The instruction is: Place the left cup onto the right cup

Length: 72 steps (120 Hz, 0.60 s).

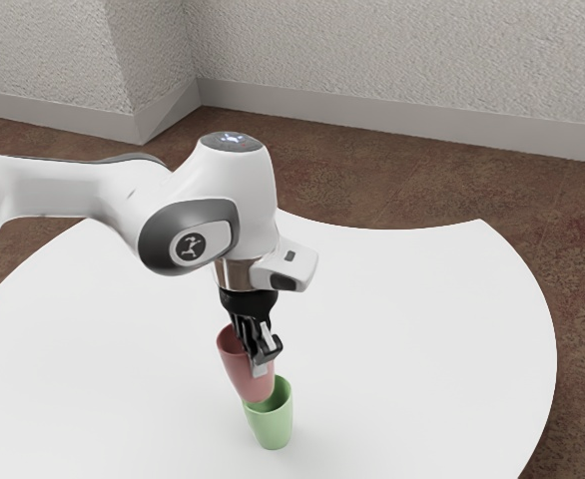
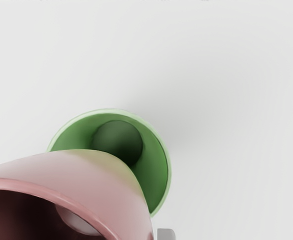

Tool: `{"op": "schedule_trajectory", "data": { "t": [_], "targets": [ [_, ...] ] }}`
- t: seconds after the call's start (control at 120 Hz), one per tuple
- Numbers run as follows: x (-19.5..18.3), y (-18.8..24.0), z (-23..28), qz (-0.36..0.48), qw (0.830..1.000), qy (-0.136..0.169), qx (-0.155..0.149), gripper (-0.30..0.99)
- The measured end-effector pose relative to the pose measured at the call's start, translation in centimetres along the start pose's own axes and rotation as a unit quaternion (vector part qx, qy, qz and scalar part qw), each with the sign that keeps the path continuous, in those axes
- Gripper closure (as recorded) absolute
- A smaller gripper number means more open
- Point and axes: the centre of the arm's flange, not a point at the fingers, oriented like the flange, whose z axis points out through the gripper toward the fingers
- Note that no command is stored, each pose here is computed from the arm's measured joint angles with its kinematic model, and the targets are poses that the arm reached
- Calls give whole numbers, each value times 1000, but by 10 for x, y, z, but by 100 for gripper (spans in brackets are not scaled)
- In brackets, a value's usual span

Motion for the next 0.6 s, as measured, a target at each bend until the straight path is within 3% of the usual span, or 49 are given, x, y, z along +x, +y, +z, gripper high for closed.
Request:
{"op": "schedule_trajectory", "data": {
  "t": [0.6],
  "targets": [
    [3,3,0,4,1000,5,0,78]
  ]
}}
